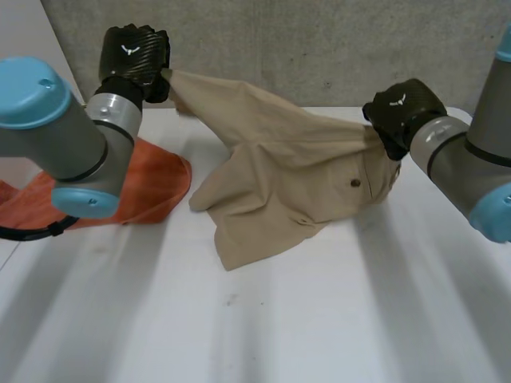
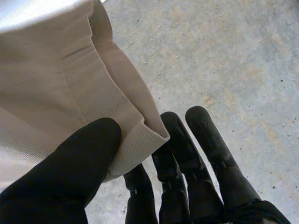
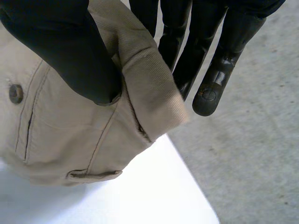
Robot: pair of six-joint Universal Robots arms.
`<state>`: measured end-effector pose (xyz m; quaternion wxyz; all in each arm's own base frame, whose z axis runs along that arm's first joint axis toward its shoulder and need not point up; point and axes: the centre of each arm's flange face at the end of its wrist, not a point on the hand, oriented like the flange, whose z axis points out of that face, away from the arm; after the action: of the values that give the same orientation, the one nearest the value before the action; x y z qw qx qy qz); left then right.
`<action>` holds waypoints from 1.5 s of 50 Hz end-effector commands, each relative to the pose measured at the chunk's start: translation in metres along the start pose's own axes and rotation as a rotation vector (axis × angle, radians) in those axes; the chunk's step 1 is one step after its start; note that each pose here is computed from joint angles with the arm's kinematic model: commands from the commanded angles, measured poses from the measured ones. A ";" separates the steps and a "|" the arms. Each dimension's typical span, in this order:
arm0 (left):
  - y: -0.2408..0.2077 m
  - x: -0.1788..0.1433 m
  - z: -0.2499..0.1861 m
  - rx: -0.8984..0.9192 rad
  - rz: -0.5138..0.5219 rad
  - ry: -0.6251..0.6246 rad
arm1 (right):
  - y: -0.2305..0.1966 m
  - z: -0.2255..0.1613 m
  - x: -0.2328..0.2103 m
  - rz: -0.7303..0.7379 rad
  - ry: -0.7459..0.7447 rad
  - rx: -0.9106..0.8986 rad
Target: Fold the laundry.
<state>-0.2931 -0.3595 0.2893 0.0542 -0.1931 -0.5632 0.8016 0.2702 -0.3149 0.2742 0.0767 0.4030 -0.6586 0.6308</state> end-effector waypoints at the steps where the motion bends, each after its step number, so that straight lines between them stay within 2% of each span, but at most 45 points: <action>1: -0.027 -0.003 -0.046 -0.039 -0.036 0.034 | 0.011 -0.060 -0.021 -0.143 -0.202 -0.139; 4: -0.024 0.005 -0.079 -0.111 -0.040 0.096 | 0.030 -0.082 -0.036 -0.250 -0.319 -0.225; 10: 0.007 0.023 -0.143 -0.309 -0.031 0.249 | 0.054 -0.096 -0.053 -0.336 -0.415 -0.297; 14: 0.025 0.028 -0.171 -0.457 0.041 0.325 | 0.051 -0.098 -0.050 -0.332 -0.404 -0.285; 19: 0.026 0.025 -0.185 -0.567 0.156 0.388 | 0.024 -0.087 -0.031 -0.284 -0.278 -0.170; 22: 0.012 0.018 -0.176 -0.539 0.179 0.377 | 0.009 -0.081 -0.020 -0.205 -0.217 -0.120; 23: 0.007 0.016 -0.172 -0.519 0.177 0.364 | 0.000 -0.078 -0.012 -0.136 -0.186 -0.093; 28: -0.013 -0.001 -0.141 -0.410 0.106 0.260 | -0.020 -0.071 0.002 0.042 -0.151 -0.020; 31: -0.016 -0.012 -0.125 -0.376 0.064 0.205 | -0.020 -0.054 -0.002 0.130 -0.193 -0.004; 38: 0.028 -0.007 -0.096 -0.479 -0.032 0.200 | -0.004 -0.016 -0.022 0.259 -0.252 -0.050; 47: 0.091 0.008 -0.093 -0.655 -0.057 0.244 | 0.032 0.020 -0.055 0.338 -0.312 -0.146; 58: 0.128 0.020 -0.097 -0.736 -0.058 0.277 | 0.068 0.043 -0.083 0.353 -0.318 -0.216; 68: 0.145 0.030 -0.093 -0.744 -0.056 0.291 | 0.073 0.050 -0.085 0.341 -0.282 -0.196; 73: 0.137 0.039 -0.088 -0.699 -0.050 0.302 | 0.061 0.046 -0.075 0.338 -0.259 -0.158; 75: 0.131 0.041 -0.086 -0.680 -0.046 0.309 | 0.042 0.038 -0.059 0.326 -0.229 -0.109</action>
<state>-0.2696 -0.3200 0.1217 0.0826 -0.2970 -0.8034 0.5094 0.3014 -0.3312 0.1612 -0.0847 0.3597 -0.7761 0.5110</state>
